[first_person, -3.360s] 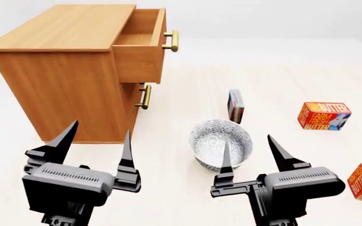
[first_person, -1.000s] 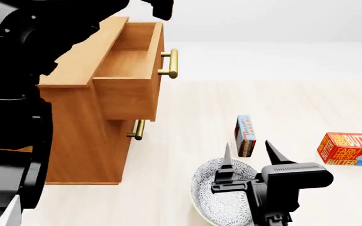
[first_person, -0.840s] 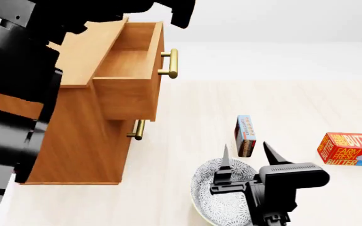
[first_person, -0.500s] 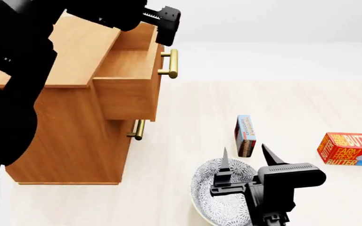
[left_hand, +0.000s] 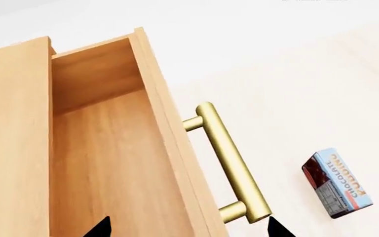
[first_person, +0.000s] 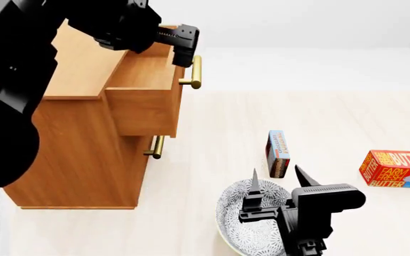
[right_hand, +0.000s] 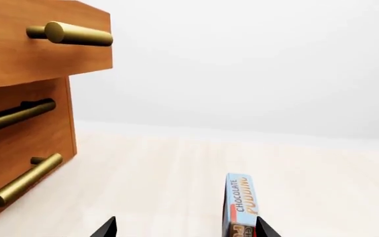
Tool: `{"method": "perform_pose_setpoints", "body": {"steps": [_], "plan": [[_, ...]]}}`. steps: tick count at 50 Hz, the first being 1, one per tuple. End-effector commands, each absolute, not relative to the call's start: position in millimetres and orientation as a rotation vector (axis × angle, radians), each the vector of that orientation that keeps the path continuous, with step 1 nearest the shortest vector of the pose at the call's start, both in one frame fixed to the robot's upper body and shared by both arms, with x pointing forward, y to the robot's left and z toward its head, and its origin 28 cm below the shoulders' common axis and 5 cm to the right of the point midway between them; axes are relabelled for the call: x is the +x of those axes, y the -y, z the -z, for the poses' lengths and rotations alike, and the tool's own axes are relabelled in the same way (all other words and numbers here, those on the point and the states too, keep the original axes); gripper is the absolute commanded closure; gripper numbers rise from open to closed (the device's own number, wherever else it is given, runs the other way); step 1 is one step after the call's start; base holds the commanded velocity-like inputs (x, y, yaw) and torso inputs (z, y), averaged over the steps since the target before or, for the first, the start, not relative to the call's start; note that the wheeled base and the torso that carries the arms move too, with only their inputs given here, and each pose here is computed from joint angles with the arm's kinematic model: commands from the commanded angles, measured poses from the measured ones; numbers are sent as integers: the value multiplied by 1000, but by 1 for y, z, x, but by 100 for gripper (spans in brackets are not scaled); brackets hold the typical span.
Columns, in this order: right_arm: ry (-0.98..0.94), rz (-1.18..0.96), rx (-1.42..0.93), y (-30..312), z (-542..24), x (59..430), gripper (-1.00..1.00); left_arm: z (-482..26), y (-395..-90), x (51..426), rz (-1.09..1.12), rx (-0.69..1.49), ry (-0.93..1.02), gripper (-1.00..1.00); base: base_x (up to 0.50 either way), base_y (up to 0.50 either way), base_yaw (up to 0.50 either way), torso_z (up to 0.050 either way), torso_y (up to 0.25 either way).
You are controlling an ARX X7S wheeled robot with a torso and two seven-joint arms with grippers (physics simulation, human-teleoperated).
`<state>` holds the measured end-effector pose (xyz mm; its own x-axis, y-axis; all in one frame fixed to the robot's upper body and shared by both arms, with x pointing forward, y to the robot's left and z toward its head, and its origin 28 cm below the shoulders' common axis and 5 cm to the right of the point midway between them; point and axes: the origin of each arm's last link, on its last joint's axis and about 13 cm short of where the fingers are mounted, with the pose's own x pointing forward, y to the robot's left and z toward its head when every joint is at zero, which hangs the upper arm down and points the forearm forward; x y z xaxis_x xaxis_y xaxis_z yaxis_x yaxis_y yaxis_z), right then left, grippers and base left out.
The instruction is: Put the chocolate pudding in the top drawer of the cabinet and close it.
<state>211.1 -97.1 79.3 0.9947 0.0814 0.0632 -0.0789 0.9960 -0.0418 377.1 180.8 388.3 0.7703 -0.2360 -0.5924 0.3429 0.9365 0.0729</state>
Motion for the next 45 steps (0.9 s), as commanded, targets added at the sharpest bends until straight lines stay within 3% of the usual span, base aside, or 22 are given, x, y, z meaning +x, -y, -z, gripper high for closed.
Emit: {"method": "perform_pose_setpoints", "body": {"steps": [1, 45], "plan": [[56, -83, -36, 97, -77, 212, -100, -384, -181, 379, 352, 144, -628, -100, 0, 0, 0, 0, 0], [30, -85, -22, 99, -71, 219, -100, -355, -181, 381, 469, 68, -768, -100, 0, 0, 0, 0, 0]]}}
